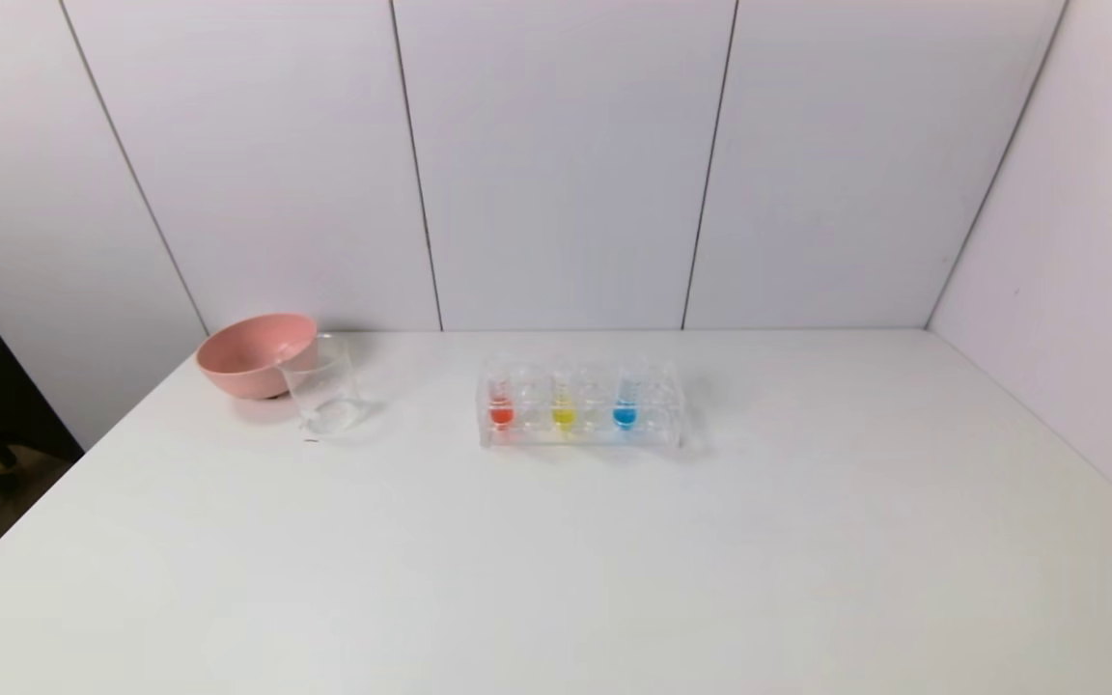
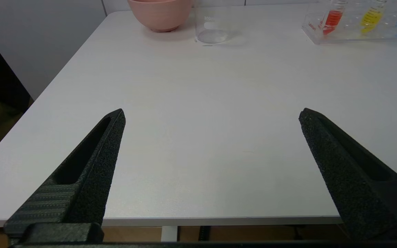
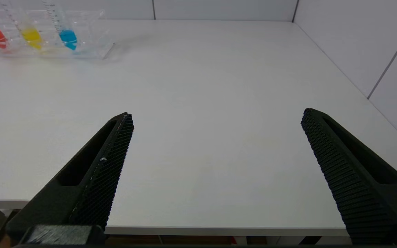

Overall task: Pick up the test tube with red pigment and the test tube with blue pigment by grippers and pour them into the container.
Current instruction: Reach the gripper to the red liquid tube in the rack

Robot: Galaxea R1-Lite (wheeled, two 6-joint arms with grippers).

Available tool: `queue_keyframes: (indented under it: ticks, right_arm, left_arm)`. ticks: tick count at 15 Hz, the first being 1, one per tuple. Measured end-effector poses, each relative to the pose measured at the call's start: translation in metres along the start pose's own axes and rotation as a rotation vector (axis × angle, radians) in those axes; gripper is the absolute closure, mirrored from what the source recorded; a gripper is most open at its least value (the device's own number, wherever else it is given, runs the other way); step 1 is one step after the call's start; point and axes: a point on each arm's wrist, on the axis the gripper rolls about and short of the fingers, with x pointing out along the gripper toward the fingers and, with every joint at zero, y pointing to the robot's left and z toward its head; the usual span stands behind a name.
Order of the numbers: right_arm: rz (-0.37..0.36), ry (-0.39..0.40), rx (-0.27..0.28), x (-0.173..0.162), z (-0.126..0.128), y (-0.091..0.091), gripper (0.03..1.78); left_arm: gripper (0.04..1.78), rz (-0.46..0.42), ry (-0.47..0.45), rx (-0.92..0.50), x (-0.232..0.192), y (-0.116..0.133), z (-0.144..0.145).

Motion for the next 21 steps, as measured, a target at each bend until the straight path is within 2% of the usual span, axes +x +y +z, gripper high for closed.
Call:
queue_keyframes:
  ticks: [21]
  right_arm:
    - [0.0,0.0,0.0,0.0,0.0,0.0,0.04]
  left_arm:
    - [0.06,0.003,-0.002,0.007,0.0,0.0001,0.0002]
